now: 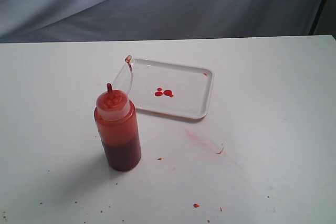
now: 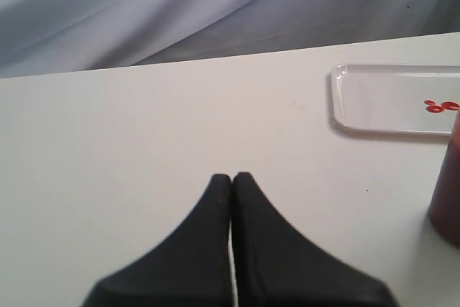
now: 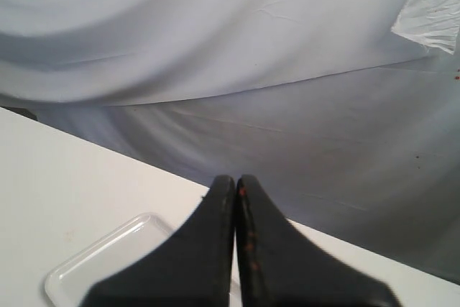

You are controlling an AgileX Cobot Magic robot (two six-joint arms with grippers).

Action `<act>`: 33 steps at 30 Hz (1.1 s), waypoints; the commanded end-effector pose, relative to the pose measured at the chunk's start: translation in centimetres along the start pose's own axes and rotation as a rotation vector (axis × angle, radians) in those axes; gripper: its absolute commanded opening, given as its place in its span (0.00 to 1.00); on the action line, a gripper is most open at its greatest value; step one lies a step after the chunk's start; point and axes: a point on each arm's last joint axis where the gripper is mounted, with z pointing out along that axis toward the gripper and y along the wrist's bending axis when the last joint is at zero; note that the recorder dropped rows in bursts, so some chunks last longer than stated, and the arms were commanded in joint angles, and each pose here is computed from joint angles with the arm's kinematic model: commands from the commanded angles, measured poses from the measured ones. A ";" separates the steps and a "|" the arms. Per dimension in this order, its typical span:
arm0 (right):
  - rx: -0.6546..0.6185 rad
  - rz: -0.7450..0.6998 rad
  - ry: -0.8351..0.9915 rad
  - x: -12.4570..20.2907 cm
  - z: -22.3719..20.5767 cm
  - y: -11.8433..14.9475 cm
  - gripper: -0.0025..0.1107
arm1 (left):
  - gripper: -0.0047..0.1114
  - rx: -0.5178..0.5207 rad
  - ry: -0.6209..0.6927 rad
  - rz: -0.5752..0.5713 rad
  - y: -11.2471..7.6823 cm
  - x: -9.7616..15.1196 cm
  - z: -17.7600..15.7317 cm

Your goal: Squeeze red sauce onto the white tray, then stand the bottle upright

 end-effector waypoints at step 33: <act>0.016 0.014 -0.006 0.0 -0.1 -0.2 0.02 | 0.04 -0.014 -0.033 -0.026 0.1 -0.2 0.0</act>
